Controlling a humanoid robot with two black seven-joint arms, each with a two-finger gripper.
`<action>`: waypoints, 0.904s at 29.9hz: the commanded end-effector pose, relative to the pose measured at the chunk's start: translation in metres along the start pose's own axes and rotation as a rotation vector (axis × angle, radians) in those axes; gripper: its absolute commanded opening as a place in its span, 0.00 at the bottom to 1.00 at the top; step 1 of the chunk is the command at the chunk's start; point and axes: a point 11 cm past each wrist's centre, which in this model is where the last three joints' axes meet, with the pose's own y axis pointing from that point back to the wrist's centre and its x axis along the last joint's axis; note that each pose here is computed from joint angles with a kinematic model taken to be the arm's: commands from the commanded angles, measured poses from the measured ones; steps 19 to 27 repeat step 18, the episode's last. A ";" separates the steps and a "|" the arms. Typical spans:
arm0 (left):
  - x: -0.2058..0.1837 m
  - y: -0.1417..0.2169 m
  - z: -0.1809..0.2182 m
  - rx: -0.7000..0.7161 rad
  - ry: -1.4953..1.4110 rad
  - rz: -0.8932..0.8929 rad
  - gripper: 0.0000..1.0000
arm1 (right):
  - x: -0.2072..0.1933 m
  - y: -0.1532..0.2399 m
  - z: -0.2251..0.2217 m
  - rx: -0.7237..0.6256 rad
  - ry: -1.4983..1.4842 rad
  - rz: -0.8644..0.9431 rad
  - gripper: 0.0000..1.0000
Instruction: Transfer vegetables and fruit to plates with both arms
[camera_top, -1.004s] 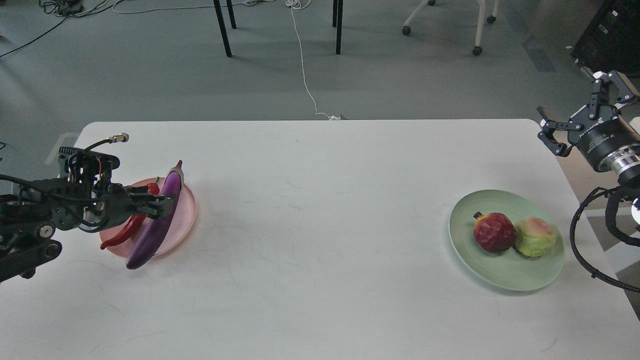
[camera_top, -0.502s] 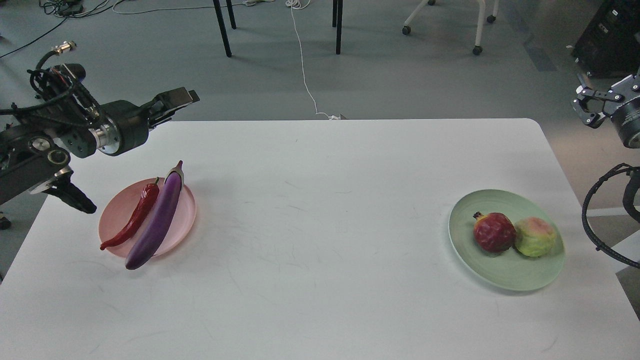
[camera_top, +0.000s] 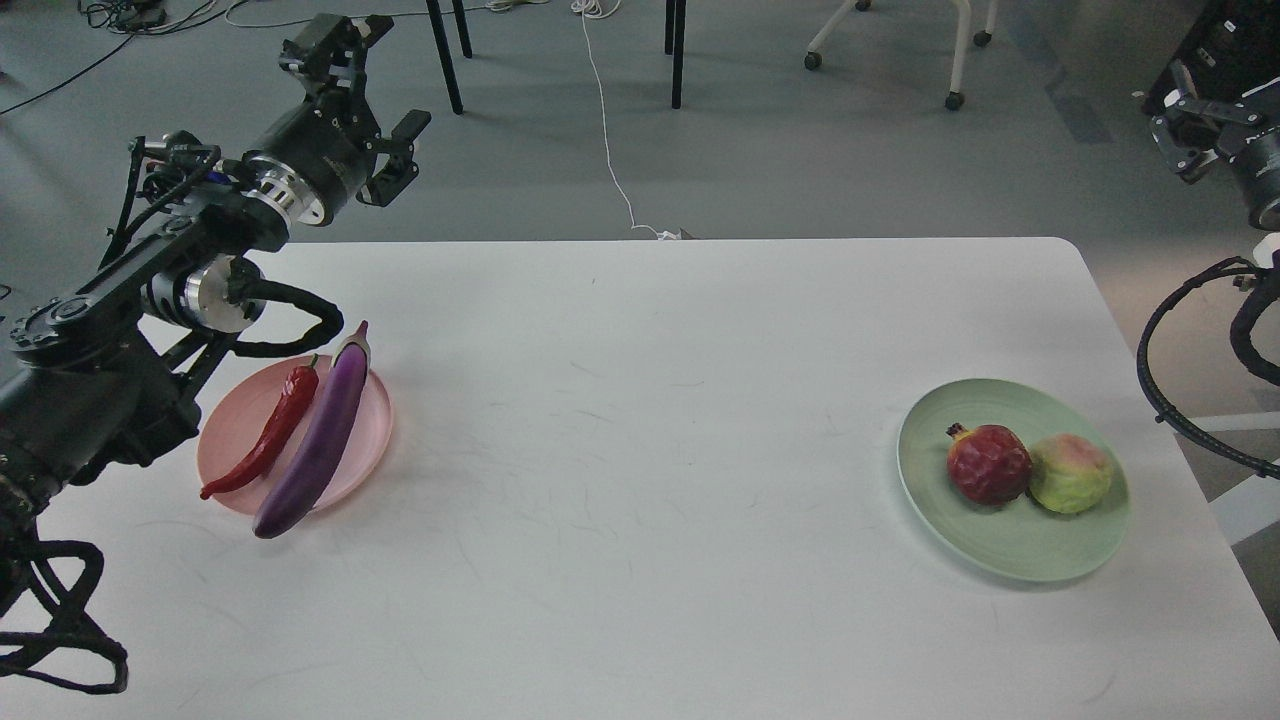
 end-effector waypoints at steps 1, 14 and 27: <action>0.002 -0.001 -0.006 -0.069 0.209 -0.011 0.97 | -0.008 -0.005 0.019 0.001 -0.102 -0.004 0.99; 0.023 0.000 -0.034 -0.090 0.385 0.131 0.98 | -0.004 0.009 0.103 -0.114 -0.173 0.051 0.99; 0.029 0.002 -0.044 -0.072 0.382 0.162 0.98 | -0.008 0.008 0.106 -0.128 -0.165 0.041 0.99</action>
